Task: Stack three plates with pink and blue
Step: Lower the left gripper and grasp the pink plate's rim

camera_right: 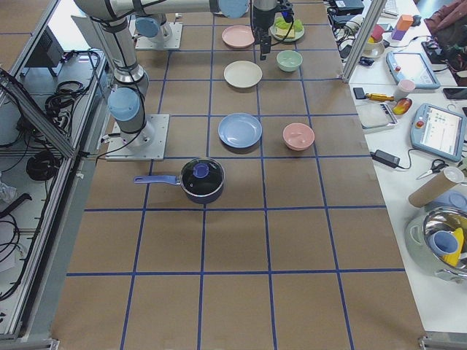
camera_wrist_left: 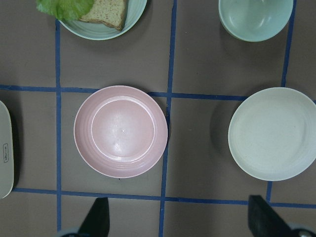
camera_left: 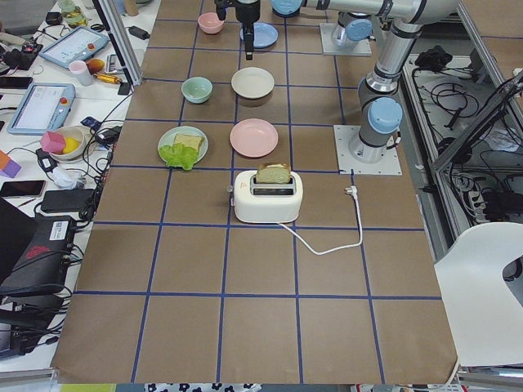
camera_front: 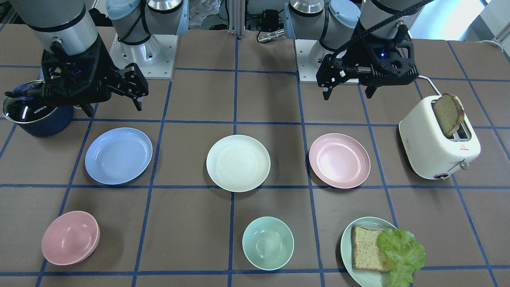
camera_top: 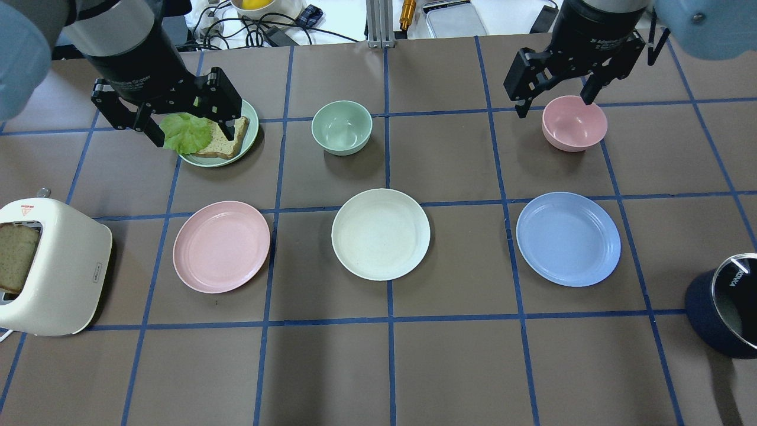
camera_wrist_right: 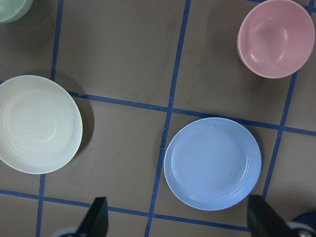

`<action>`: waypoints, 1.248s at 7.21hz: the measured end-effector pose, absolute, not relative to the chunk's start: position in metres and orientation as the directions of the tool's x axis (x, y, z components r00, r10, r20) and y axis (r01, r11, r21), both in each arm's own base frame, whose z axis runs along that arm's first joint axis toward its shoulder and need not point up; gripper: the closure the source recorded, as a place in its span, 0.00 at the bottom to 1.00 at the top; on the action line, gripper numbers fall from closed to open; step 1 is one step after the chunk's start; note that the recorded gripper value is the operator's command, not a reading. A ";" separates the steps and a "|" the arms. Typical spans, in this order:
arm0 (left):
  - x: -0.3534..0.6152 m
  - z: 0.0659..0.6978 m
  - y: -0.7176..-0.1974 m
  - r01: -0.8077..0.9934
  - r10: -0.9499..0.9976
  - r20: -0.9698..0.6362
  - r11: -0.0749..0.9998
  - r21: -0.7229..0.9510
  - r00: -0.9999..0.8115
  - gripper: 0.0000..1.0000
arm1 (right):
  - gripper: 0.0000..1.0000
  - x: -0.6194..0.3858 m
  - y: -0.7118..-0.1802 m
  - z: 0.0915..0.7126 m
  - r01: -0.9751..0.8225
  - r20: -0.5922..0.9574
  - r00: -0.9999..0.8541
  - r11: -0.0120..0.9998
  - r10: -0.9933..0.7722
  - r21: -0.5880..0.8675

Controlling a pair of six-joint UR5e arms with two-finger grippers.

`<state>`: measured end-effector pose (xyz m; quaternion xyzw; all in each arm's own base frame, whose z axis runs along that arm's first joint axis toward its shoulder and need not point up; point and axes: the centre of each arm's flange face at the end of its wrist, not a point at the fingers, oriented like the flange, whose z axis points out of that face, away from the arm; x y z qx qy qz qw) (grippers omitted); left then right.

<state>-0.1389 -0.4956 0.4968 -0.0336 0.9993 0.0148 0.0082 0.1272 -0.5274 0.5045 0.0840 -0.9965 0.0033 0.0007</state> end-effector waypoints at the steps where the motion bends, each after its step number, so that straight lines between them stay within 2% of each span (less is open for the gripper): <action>1: -0.139 0.473 -0.501 -0.067 -0.066 -0.020 0.996 0.057 -0.998 0.00 | 0.00 0.121 -0.529 0.503 -0.161 0.004 -0.987 0.987 -0.161 -0.004; 3: -0.138 0.401 -0.511 -0.063 -0.061 -0.021 0.996 0.069 -0.998 0.00 | 0.01 0.098 -0.534 0.500 -0.161 0.007 -0.987 0.987 -0.161 0.003; 4: -0.138 0.360 -0.511 -0.061 -0.060 -0.021 0.997 0.055 -0.998 0.00 | 0.08 0.077 -0.537 0.495 -0.155 0.005 -0.988 0.988 -0.155 0.014; 6: -0.137 0.287 -0.499 -0.047 -0.045 -0.027 0.997 0.063 -0.999 0.02 | 0.08 0.037 -0.539 0.474 -0.124 0.000 -0.992 0.992 -0.124 0.038; 7: -0.137 0.255 -0.492 -0.039 -0.037 -0.027 0.997 0.069 -0.999 0.13 | 0.07 0.023 -0.540 0.459 -0.120 0.009 -0.993 0.992 -0.120 0.042; 8: -0.137 0.230 -0.490 -0.031 -0.029 -0.027 0.997 0.070 -0.999 0.35 | 0.06 0.005 -0.538 0.441 -0.108 0.015 -0.994 0.993 -0.108 0.045; 9: -0.137 0.212 -0.489 -0.024 -0.022 -0.027 0.997 0.073 -0.999 0.36 | 0.05 -0.013 -0.536 0.422 -0.100 0.020 -0.995 0.994 -0.100 0.037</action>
